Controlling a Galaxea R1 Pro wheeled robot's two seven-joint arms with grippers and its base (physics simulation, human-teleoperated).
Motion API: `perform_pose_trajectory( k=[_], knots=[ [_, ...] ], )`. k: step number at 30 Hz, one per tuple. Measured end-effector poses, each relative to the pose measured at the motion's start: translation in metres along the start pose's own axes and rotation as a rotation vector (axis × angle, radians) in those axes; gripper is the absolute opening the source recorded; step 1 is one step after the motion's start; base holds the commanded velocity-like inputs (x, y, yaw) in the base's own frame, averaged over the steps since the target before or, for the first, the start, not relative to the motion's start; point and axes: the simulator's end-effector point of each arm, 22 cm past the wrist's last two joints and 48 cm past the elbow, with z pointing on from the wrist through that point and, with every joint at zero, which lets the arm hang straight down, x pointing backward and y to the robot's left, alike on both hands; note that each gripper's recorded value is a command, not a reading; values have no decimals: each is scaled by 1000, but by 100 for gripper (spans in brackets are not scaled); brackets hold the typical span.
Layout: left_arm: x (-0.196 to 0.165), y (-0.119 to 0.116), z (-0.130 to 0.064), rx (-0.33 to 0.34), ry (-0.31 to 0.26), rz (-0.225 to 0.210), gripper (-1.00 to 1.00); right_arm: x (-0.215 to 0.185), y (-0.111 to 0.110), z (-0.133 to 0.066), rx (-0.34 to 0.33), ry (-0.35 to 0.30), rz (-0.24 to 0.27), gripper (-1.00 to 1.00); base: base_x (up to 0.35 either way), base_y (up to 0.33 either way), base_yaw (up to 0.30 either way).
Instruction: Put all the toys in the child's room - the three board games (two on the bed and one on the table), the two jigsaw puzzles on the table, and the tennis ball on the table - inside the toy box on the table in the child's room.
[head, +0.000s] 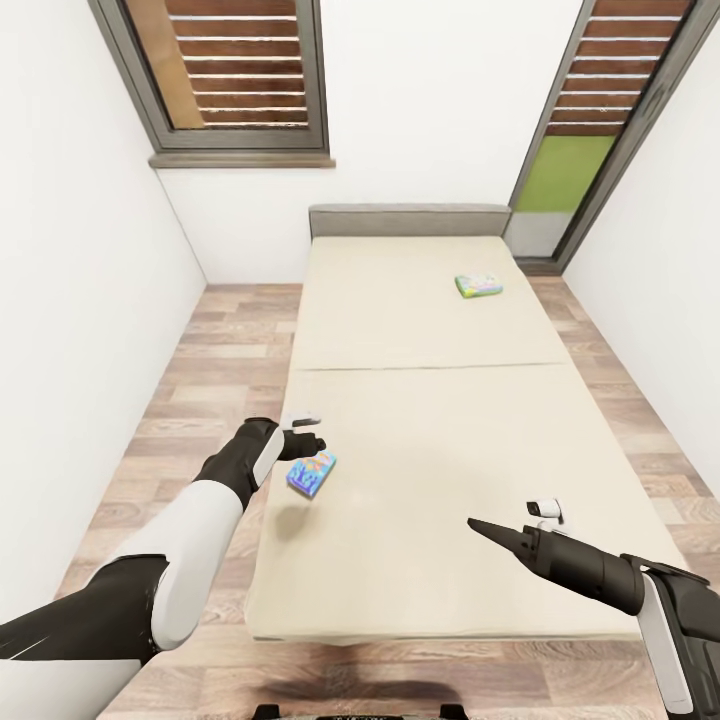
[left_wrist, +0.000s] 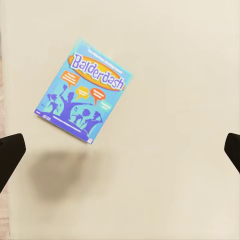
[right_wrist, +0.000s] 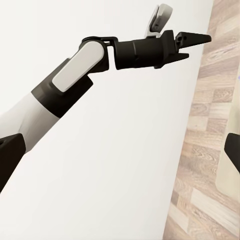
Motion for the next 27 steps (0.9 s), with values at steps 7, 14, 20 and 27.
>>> perform_pose_trajectory(
  k=[7,14,20,27],
  knots=[
    [5,2,6,0,11,-7,100,2,-5,1,4,3,10,100,0,0,0],
    [2,2,8,-4,25,-6,100,4,-10,1,8,7,21,100,0,0,0],
    [-32,-3,-4,-4,29,6,100,6,-14,2,12,9,29,100,0,0,0],
    [-51,-6,-11,-3,46,15,100,8,-18,2,16,12,40,100,0,0,0]
  ],
)
